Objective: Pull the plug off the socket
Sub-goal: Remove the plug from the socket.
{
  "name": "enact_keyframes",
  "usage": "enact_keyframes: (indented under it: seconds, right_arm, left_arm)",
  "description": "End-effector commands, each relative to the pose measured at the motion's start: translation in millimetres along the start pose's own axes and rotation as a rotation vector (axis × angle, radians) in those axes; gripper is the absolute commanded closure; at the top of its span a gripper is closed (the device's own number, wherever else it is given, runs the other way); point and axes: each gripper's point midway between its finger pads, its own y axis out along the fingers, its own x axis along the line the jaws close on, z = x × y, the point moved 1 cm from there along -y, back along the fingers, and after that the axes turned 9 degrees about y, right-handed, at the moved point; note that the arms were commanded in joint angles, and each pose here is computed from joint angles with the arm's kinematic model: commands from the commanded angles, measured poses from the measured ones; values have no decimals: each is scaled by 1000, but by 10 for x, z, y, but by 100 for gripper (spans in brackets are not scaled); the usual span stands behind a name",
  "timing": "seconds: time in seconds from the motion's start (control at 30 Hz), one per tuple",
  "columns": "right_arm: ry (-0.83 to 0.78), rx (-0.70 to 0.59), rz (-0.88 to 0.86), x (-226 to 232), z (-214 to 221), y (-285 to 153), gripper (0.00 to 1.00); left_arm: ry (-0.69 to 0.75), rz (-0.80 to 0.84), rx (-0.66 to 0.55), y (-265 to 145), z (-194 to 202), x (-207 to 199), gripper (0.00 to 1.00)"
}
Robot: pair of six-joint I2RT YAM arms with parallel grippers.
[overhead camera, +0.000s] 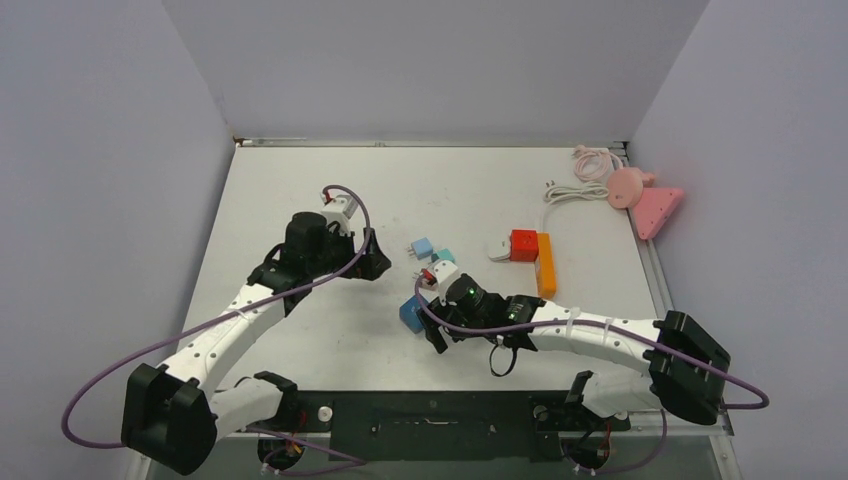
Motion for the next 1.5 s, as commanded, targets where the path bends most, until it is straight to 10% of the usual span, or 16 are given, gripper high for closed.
enact_keyframes:
  seconds: [0.0, 0.23, 0.8, 1.07, 1.47]
  right_arm:
    - [6, -63, -85, 136, -82, 73, 18]
    - [7, -107, -62, 63, -34, 264, 30]
    - [-6, -298, 15, -59, -424, 354, 93]
    - [7, -467, -113, -63, -1197, 335, 95]
    - [56, -486, -247, -13, -1041, 345, 95]
  left_arm:
    - [24, 68, 7, 38, -43, -105, 4]
    - [23, 94, 14, 46, -36, -146, 4]
    - [179, 132, -61, -30, -229, -239, 4]
    - [409, 171, -145, -58, -548, -490, 4]
    - [566, 242, -29, 94, -92, -609, 4]
